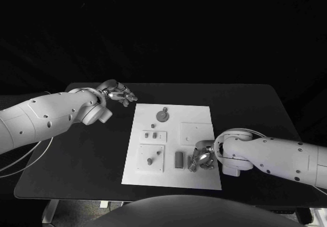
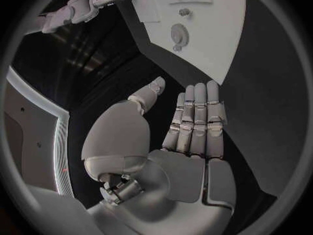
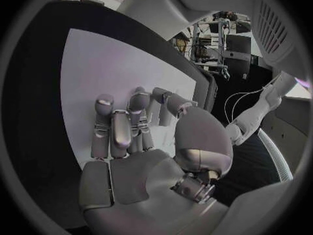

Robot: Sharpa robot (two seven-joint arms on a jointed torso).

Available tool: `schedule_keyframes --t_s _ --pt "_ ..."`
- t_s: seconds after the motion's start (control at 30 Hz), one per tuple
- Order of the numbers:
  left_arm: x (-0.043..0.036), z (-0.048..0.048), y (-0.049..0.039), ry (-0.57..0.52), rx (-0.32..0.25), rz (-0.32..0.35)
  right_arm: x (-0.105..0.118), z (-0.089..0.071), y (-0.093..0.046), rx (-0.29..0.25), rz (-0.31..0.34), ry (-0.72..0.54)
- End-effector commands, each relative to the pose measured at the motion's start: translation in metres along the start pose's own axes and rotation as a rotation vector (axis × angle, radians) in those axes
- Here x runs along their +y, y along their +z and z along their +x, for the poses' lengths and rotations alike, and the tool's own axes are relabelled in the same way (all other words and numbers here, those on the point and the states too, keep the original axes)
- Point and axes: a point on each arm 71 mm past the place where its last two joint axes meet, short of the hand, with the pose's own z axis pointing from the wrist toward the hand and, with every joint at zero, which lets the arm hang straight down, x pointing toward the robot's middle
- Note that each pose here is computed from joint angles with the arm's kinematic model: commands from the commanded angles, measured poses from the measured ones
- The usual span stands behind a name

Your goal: Assemble the parts on the task board

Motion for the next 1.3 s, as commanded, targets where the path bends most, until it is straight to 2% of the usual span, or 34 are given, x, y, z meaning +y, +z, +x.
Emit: schedule_keyframes --t_s 0.03,0.87,1.3 --pt "-0.0017 0.0010 0.0002 0.001 0.011 0.007 -0.004 0.001 0.002 0.004 0.017 -0.029" --pt "-0.0019 0.0011 0.0002 0.005 0.011 0.009 -0.007 0.000 0.007 0.019 0.037 -0.046" --pt "-0.0024 0.0007 0.0002 0.005 0.006 0.015 -0.020 -0.003 0.000 -0.001 0.022 0.001"
